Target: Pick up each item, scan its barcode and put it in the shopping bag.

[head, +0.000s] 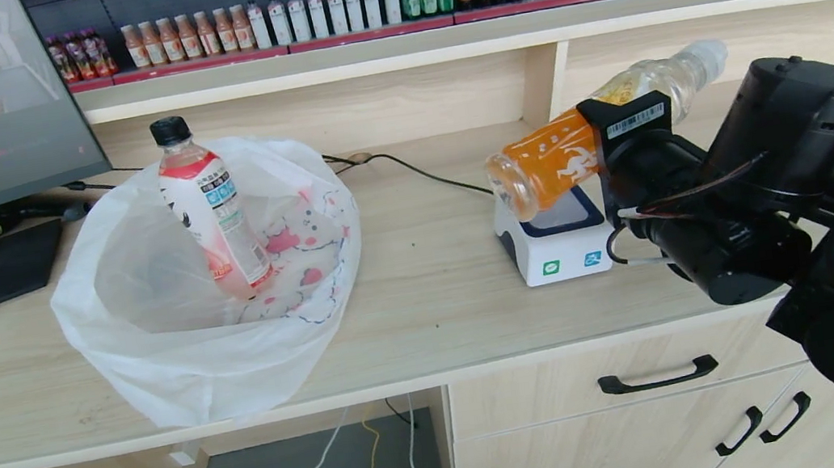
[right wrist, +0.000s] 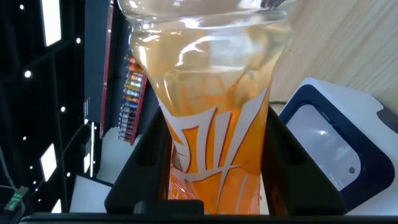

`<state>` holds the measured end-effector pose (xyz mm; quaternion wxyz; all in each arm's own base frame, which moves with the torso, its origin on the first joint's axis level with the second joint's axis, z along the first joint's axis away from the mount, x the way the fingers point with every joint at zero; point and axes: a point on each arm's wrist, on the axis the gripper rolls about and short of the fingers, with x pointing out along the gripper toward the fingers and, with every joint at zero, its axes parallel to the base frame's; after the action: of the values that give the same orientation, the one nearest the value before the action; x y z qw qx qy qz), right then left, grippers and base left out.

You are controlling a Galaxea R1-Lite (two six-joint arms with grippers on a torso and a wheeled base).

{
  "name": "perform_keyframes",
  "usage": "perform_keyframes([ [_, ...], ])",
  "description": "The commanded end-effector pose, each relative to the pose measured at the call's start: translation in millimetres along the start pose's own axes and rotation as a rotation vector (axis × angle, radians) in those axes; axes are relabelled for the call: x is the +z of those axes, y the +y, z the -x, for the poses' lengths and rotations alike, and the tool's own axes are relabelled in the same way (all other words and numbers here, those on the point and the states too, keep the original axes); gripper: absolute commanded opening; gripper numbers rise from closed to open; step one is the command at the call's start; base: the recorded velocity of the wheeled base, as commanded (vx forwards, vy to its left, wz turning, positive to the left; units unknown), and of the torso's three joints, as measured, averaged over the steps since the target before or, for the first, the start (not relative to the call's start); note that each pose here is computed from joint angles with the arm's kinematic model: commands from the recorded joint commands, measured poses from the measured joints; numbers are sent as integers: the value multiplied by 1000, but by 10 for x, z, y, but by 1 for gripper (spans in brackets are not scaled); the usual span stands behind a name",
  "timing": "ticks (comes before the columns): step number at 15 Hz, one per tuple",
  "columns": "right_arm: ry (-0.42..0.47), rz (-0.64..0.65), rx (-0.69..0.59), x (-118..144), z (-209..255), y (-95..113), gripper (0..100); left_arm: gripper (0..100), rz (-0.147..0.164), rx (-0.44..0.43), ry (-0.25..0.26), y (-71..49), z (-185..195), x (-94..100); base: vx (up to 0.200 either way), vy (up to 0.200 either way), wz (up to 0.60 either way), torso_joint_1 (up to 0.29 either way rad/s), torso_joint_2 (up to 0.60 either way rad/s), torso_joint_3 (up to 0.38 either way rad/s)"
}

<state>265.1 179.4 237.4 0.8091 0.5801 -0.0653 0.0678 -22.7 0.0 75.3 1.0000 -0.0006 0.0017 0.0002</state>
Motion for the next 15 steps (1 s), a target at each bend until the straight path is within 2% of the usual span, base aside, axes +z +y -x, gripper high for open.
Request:
perform_keyframes([
  [1, 5, 2, -10, -28, -15, -39, 0, 100, 0, 0, 0, 0, 0, 0, 0, 0, 0, 0, 0, 0],
  [15, -17, -9, -31, 21, -65, -121, 0, 100, 0, 1, 0, 0, 0, 0, 0, 0, 0, 0, 0, 0],
])
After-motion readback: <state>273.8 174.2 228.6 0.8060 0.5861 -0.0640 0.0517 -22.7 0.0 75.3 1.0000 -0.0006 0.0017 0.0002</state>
